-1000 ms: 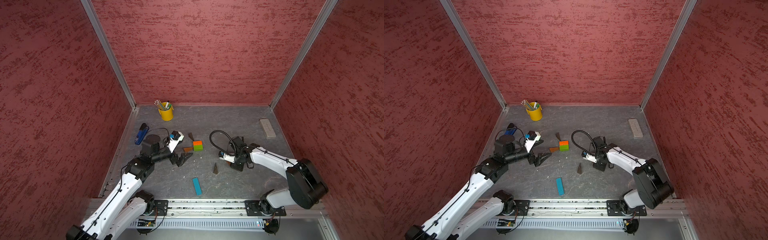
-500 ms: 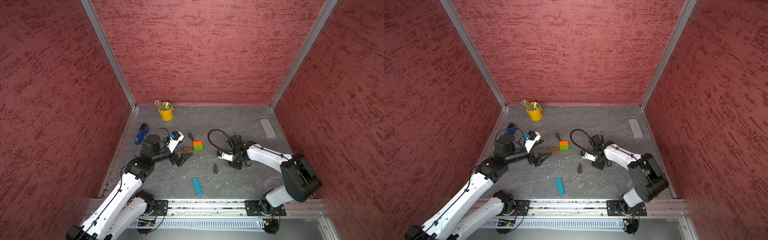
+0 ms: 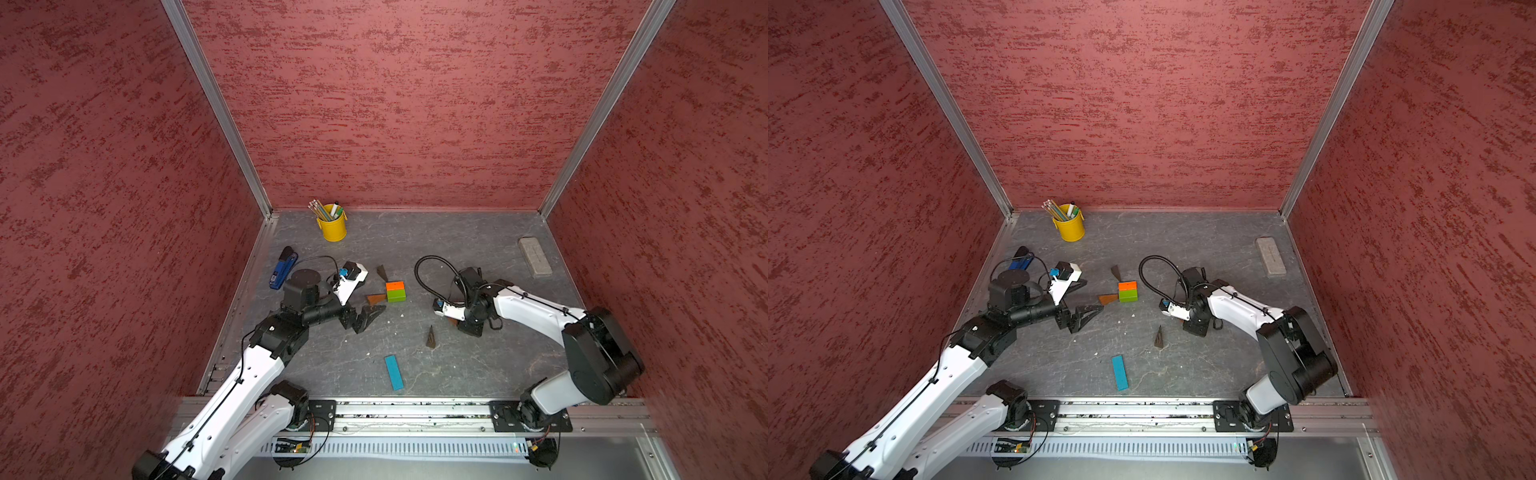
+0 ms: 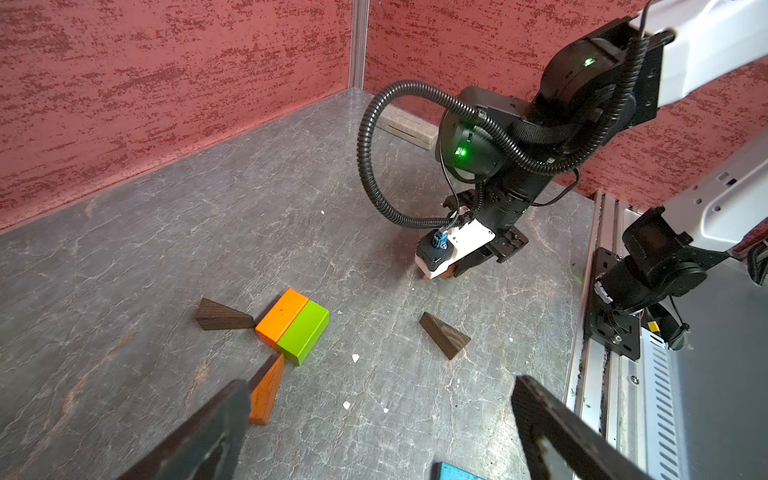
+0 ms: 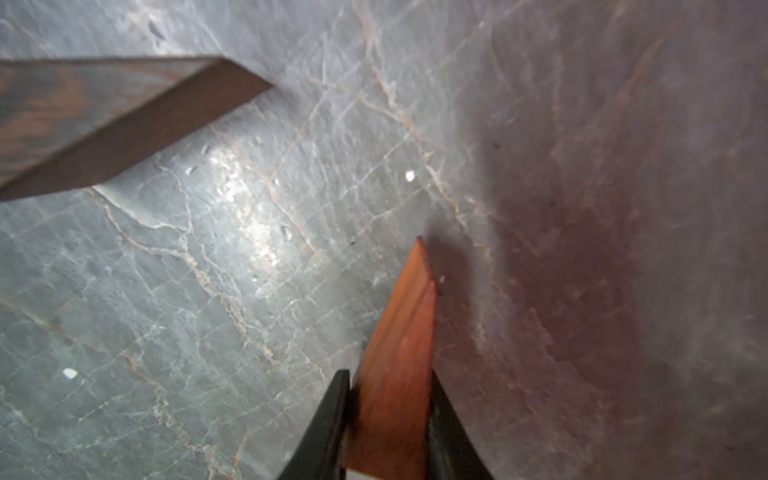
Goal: Assemble a small pinwheel with building blocks
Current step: Pick up the building block from the center of the board, then place the building block at the center of the board.
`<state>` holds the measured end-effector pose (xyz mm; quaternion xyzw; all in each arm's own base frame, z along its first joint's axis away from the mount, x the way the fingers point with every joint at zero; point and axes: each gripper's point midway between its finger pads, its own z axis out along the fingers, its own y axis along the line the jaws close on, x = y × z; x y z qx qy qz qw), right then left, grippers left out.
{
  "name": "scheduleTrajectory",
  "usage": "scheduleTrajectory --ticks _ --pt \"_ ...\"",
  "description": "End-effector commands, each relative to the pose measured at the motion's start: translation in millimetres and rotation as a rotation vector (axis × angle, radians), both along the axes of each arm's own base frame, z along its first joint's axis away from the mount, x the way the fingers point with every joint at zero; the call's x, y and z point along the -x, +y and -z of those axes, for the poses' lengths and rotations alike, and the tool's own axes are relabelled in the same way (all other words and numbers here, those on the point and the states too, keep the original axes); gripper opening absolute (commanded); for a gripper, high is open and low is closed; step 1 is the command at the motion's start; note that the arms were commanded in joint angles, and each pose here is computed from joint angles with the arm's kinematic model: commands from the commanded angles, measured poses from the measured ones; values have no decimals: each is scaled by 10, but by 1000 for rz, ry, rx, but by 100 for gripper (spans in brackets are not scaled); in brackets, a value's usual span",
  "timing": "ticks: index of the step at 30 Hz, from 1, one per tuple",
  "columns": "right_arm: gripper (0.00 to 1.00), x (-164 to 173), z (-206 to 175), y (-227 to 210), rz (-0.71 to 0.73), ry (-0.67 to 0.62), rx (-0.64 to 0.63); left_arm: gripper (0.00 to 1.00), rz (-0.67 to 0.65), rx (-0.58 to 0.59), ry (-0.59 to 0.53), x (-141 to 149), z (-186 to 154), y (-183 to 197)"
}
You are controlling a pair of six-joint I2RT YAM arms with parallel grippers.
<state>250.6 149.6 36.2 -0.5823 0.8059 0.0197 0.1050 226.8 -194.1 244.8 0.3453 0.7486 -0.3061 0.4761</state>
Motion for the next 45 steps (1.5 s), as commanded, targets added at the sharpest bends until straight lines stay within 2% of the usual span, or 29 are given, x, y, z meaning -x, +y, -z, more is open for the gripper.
scheduleTrajectory --ticks 1,5,9,12,16,20,25,33,35,45 --pt "28 -264 -215 30 -75 -108 21 100 -107 -28 9 -145 55 132" --pt "26 -537 -320 145 -186 -194 35 100 -327 -73 134 -424 247 435" --pt "27 -872 -388 321 -273 -248 20 100 -456 -31 291 -536 439 650" --pt "27 -1102 -392 489 -379 -287 6 100 -534 7 362 -566 563 777" --pt "26 -1424 -430 676 -478 -305 -35 100 -589 7 386 -597 652 881" --pt "26 -1702 -377 813 -591 -321 -8 100 -631 7 405 -639 713 977" --pt "27 -1971 -309 945 -697 -309 19 100 -677 89 462 -714 826 1056" --pt "29 -2115 -186 1107 -822 -294 43 100 -686 110 472 -720 933 1081" --pt "29 -2089 -110 1118 -857 -283 75 100 -692 110 473 -731 935 1099" --pt "29 -1961 -2 1264 -937 -265 62 100 -700 119 484 -734 960 1128"
